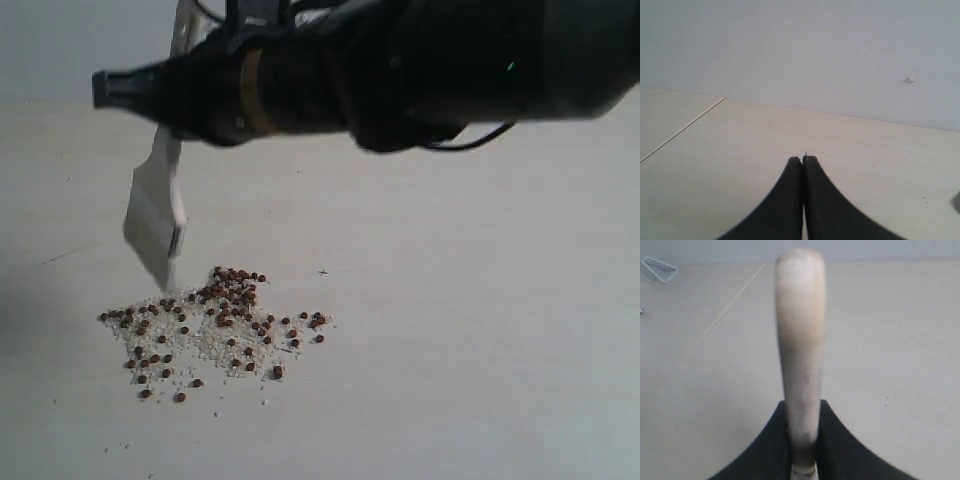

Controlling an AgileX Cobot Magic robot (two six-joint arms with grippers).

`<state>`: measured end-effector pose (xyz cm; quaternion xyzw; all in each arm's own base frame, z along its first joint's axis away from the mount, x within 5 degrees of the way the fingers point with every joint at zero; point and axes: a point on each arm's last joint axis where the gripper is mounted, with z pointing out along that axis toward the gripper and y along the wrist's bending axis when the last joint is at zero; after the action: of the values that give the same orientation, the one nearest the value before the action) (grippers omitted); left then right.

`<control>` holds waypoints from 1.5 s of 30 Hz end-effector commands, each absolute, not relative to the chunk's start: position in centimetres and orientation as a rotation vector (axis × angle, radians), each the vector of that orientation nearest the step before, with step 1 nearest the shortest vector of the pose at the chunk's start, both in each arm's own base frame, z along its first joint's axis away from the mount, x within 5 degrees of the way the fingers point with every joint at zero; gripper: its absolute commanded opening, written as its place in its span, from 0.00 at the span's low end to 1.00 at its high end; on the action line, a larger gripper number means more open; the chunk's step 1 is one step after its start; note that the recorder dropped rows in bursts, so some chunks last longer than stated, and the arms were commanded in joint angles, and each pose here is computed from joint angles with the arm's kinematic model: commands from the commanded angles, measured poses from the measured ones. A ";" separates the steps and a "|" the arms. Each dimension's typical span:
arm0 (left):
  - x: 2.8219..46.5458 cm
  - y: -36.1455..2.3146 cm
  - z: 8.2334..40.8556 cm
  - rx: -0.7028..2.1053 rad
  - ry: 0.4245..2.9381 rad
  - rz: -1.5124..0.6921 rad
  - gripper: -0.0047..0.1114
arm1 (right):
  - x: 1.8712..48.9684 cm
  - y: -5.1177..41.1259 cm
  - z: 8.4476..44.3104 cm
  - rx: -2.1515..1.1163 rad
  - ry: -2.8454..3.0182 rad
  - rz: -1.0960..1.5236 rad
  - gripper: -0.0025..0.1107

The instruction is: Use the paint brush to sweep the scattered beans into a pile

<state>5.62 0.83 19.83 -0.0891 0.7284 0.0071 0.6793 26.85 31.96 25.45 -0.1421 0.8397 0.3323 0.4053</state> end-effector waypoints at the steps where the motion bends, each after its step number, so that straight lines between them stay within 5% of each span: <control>1: 5.6 0.8 19.9 -0.201 1.626 0.016 0.04 | 24.4 34.1 24.5 -0.234 2.161 0.804 0.02; 10: 5.6 0.8 19.9 -0.201 1.626 0.016 0.04 | 20.8 40.0 23.4 -0.185 2.136 0.717 0.02; 20: 5.6 0.8 19.9 -0.201 1.626 0.016 0.04 | 21.7 42.8 18.1 -0.155 2.208 0.632 0.02; 45: 5.6 0.8 19.9 -0.200 1.627 0.018 0.04 | 23.1 40.2 17.4 -0.168 2.136 0.151 0.02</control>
<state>5.62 0.83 19.83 -0.0891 0.7284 0.0071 0.6793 22.82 40.89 17.07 -0.0790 0.8756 0.1018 0.4655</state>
